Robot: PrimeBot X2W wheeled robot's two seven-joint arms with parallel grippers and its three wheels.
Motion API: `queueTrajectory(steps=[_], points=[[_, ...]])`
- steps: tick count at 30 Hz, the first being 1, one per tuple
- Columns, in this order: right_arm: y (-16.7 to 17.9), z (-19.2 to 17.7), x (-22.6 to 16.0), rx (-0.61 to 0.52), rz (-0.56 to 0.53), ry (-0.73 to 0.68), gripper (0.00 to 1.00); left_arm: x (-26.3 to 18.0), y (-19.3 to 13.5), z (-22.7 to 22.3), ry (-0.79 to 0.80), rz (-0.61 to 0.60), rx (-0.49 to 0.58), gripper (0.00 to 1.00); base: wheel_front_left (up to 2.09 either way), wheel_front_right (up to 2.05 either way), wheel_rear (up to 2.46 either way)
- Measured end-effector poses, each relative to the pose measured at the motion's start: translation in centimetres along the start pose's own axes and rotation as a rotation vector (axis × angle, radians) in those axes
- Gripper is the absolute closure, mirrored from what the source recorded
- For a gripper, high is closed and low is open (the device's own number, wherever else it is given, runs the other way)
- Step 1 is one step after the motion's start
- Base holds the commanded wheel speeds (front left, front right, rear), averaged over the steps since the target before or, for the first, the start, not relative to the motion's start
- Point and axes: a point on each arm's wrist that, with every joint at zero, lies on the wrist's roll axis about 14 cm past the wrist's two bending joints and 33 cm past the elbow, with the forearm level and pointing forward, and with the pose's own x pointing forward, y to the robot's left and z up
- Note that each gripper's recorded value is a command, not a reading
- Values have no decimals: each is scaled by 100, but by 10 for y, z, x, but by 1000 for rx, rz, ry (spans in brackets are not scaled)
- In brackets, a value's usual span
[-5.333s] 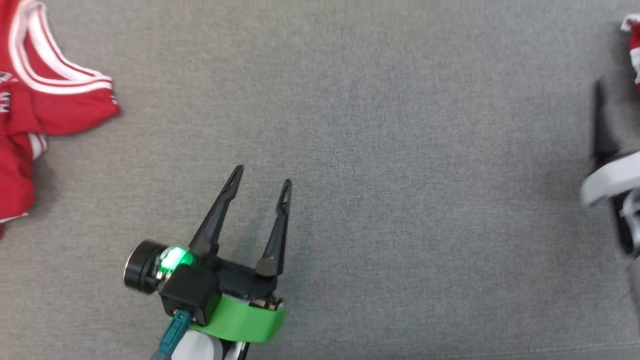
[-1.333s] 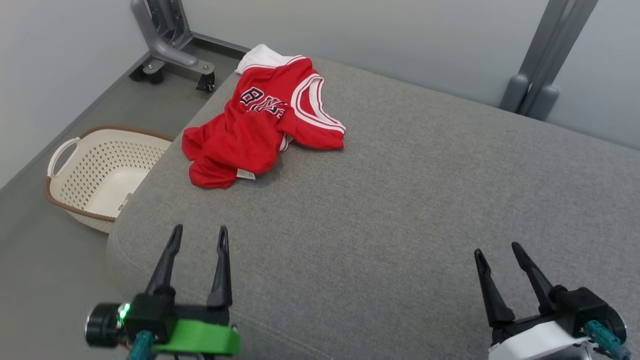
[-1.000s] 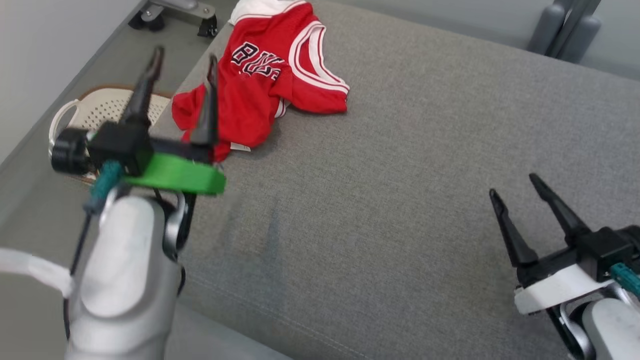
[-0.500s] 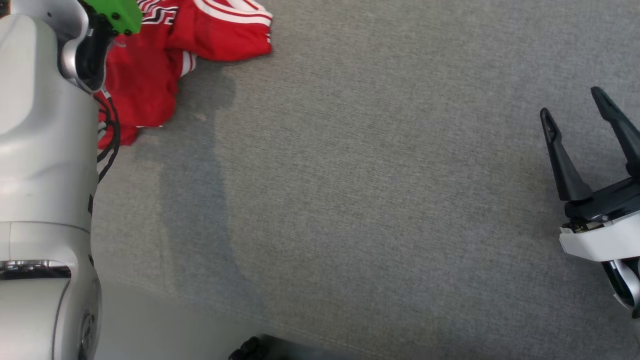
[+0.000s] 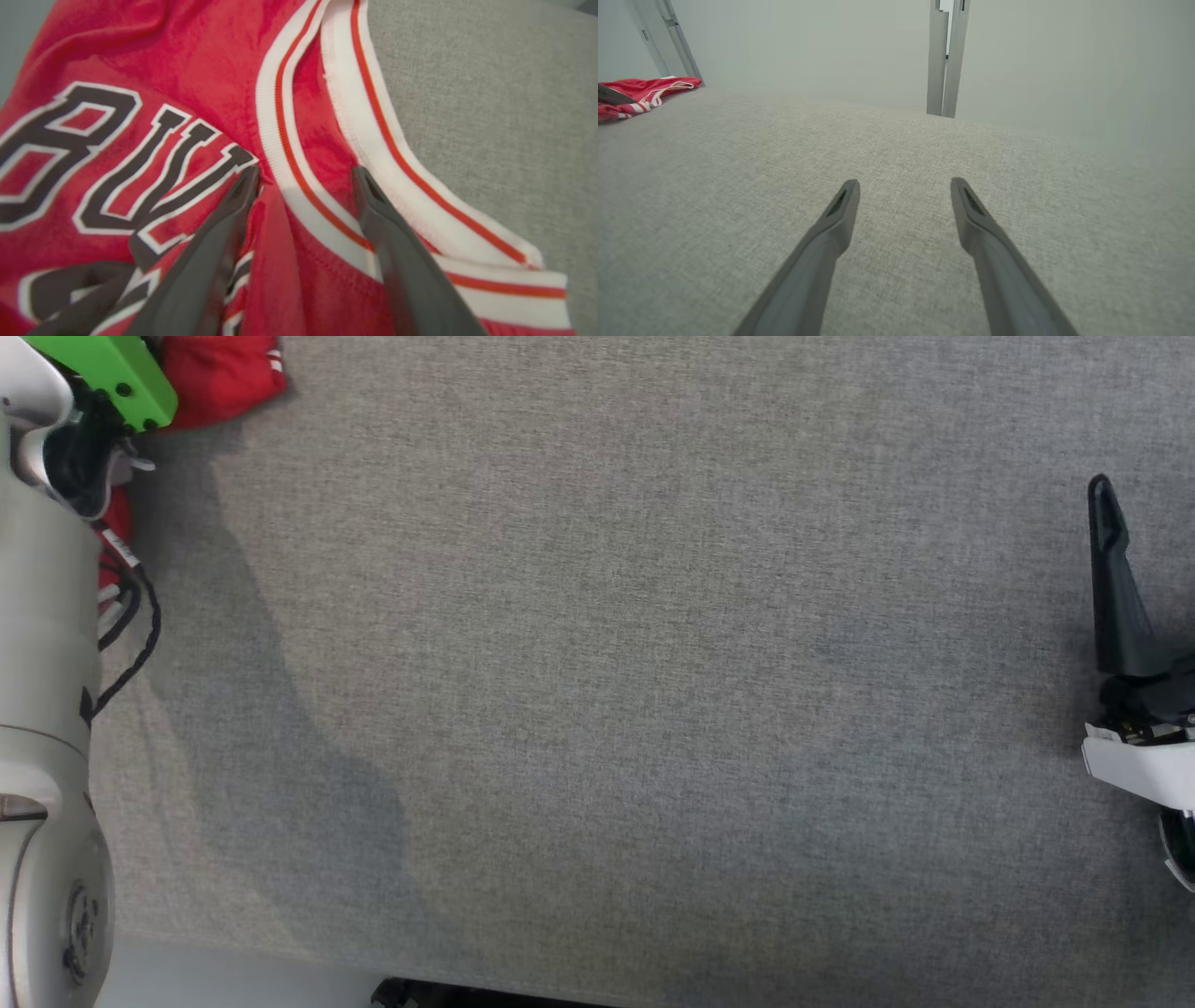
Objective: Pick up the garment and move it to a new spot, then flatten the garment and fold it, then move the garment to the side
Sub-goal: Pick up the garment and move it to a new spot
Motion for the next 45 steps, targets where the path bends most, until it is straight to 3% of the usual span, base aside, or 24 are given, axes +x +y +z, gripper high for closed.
queueTrajectory(steps=[1, 8, 14, 23, 30, 39, 45], points=[[-2, -1, -1, 15, -12, -1, 0, 4, 0, -3, 9, 0, 7, 100, 0, 0, 0], [-8, -1, -1, 25, -36, -6, 0, 13, -8, 27, -204, -14, 85, 100, 0, 0, 0], [-1, 9, -6, 46, -51, -5, 0, -17, -52, 77, -425, -133, 150, 100, 0, 0, 0], [26, 63, -39, 122, -99, -76, 0, -148, -120, 171, -755, -362, 296, 100, 0, 0, 0], [38, 128, -61, 116, -116, -217, 0, -264, -156, 222, -947, -486, 384, 100, 0, 0, 0], [16, 163, -116, 85, -246, -291, 0, -342, -243, 224, -1034, -732, 414, 100, 0, 0, 0], [-3, 173, -155, 61, -349, -314, 0, -353, -302, 187, -959, -913, 394, 100, 0, 0, 0]])
